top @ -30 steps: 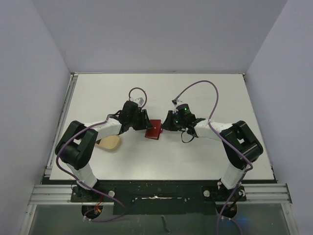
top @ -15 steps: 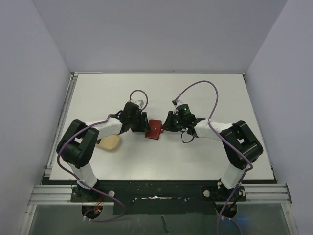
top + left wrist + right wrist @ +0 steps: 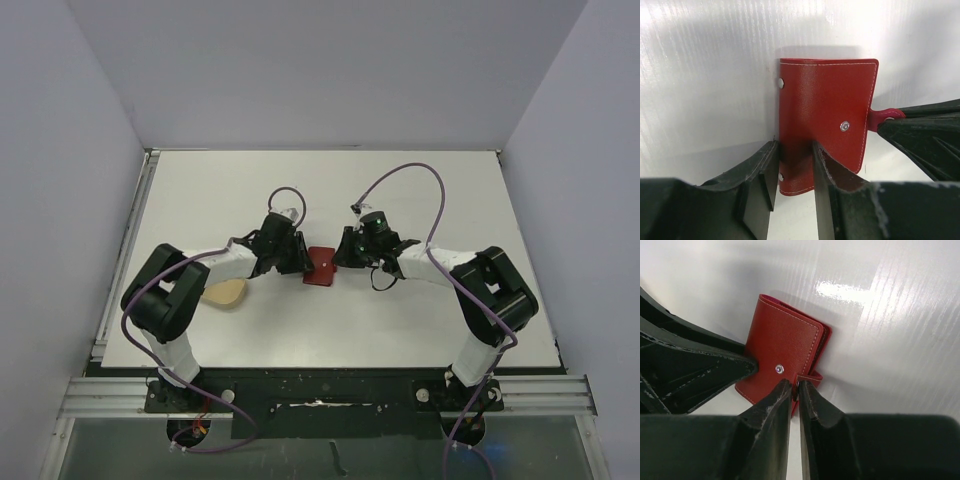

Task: Put the credit cards into the card holder
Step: Close the card holder at the center of the board.

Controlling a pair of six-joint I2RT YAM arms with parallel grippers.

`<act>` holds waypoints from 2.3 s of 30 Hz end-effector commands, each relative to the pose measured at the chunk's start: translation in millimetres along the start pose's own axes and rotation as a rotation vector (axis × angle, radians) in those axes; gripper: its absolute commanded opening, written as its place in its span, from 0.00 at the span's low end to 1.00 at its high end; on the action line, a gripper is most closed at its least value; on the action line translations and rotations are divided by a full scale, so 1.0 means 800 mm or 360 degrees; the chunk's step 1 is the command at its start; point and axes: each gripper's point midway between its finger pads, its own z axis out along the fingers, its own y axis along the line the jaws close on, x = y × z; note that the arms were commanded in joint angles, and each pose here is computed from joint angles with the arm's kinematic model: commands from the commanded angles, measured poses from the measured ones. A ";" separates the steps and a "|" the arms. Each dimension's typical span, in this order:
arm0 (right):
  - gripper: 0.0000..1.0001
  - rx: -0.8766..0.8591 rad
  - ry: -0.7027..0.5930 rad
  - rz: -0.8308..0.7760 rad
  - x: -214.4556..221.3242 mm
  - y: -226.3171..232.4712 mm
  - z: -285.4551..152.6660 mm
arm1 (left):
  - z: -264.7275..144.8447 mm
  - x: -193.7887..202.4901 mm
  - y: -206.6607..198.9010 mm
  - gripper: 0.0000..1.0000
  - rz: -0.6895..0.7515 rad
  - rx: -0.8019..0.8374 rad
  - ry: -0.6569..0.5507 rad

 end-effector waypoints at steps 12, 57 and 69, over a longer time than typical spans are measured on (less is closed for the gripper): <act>0.18 -0.0089 -0.0063 -0.0075 -0.034 0.025 0.001 | -0.005 0.015 -0.006 0.27 -0.0111 0.0007 -0.0005; 0.31 -0.0297 -0.0136 0.0184 -0.043 0.006 -0.036 | -0.021 -0.050 -0.060 0.28 0.0192 0.0312 -0.0033; 0.33 -0.0308 -0.0076 0.0272 -0.023 -0.006 -0.013 | 0.013 -0.016 -0.024 0.24 0.0178 0.0218 0.0078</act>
